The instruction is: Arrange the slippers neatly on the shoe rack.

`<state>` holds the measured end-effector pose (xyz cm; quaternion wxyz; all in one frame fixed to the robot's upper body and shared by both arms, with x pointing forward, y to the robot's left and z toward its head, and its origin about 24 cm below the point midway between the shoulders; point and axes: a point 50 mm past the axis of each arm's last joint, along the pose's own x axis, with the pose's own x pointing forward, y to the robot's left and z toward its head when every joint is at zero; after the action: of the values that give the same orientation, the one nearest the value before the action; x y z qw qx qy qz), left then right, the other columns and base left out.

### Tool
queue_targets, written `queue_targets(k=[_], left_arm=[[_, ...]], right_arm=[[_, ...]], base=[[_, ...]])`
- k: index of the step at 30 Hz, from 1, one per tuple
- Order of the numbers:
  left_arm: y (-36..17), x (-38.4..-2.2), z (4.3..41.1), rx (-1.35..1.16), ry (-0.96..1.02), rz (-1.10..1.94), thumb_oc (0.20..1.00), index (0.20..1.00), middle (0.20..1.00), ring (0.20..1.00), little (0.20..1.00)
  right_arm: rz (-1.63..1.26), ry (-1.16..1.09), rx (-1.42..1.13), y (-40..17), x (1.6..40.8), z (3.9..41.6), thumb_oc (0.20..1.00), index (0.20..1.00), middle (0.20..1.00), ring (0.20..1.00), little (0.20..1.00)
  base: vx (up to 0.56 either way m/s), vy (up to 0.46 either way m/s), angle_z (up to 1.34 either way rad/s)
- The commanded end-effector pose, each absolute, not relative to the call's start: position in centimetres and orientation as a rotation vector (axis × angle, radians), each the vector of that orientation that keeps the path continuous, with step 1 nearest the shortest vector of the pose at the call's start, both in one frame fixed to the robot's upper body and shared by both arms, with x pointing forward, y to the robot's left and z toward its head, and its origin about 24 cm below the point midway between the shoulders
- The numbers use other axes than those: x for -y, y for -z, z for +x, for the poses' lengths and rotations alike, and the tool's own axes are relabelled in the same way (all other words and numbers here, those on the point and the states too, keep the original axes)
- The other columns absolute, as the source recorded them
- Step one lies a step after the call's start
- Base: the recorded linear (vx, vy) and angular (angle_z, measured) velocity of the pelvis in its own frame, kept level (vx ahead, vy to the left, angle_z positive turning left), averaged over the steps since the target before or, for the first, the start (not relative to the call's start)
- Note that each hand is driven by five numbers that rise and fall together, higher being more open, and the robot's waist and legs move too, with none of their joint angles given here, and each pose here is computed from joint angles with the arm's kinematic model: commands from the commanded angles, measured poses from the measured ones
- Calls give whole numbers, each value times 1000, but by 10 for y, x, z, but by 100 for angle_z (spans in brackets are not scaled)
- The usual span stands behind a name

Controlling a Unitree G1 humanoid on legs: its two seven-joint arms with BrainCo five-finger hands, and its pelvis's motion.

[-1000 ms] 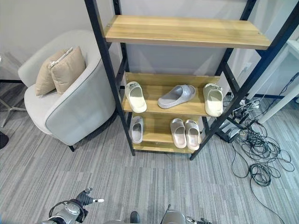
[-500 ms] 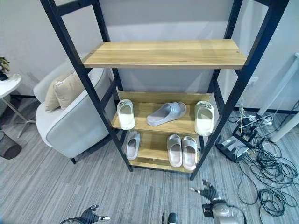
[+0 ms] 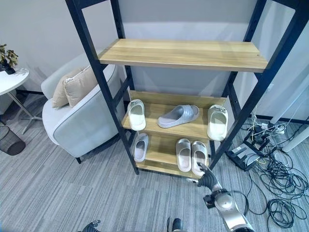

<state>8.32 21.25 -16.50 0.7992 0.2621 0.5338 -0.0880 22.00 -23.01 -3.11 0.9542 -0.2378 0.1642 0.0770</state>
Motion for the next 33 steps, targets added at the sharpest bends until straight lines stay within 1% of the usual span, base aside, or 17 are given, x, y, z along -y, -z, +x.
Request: queue_targets(k=[1,3,5,6,9,11,12,15,17,20,21,23,26,28,29,31,33], left_arm=[[155,-234,105,-1078,148,638,1000,1000,1000,1000,1000],[156,-231,105,-1066,160,641,1000,1000,1000,1000,1000],[156,-231,105,-1065,162,644,1000,1000,1000,1000,1000],[156,-230,103,-1068,166,651,1000,1000,1000,1000,1000],[157,-229,101,-1069,172,656,1000,1000,1000,1000,1000],[158,-227,98,-1067,177,665,1000,1000,1000,1000,1000],[158,-227,98,-1066,177,665,1000,1000,1000,1000,1000],[159,-223,97,-1063,187,673,1000,1000,1000,1000,1000],[159,-223,96,-1063,190,679,1000,1000,1000,1000,1000],[158,-217,102,-1029,244,732,1000,1000,1000,1000,1000],[157,-216,107,-1007,258,752,1000,1000,1000,1000,1000],[156,-213,114,-985,281,775,1000,1000,1000,1000,1000],[152,-210,128,-929,328,834,1000,1000,1000,1000,1000],[145,-216,144,-886,292,846,1000,1000,1000,1000,1000],[145,-215,145,-885,291,845,1000,1000,1000,1000,1000],[137,-220,162,-837,220,826,1000,1000,1000,1000,1000],[131,-220,173,-798,180,818,1000,1000,1000,1000,1000]], right_arm=[[-559,-243,-206,15,218,231,1000,1000,1000,1000,1000],[-653,-309,-98,-4,208,237,1000,1000,1000,1000,1000],[-690,-328,-64,-10,205,238,1000,1000,1000,1000,1000],[-758,-343,4,-21,201,240,1000,1000,1000,1000,1000],[-801,-344,59,-30,199,241,1000,1000,1000,1000,1000],[-852,-297,149,-45,197,247,1000,1000,1000,1000,1000],[-852,-296,150,-45,197,247,1000,1000,1000,1000,1000],[-841,-177,220,-60,198,263,1000,1000,1000,1000,1000],[-849,-146,245,-66,198,268,1000,1000,1000,1000,1000],[-924,55,405,-112,203,309,1000,1000,1000,1000,1000],[-852,97,402,-118,201,322,1000,1000,1000,1000,1000],[-723,168,397,-128,202,337,1000,1000,1000,1000,1000],[-687,215,437,-158,203,358,1000,1000,1000,1000,1000],[-730,278,460,-183,214,371,1000,1000,1000,1000,1000],[-731,278,463,-183,213,371,1000,1000,1000,1000,1000],[-787,366,493,-206,226,377,1000,1000,1000,1000,1000],[-756,444,526,-223,234,378,1000,1000,1000,1000,1000]], base=[[-2,36,4],[9,51,4],[17,43,2],[19,31,3],[22,30,1],[49,46,1],[41,33,0],[58,37,-1],[42,23,1],[73,62,-1],[-13,49,0],[-51,50,7],[-69,68,17],[-43,65,13],[-20,48,6],[-10,48,8],[5,34,4]])
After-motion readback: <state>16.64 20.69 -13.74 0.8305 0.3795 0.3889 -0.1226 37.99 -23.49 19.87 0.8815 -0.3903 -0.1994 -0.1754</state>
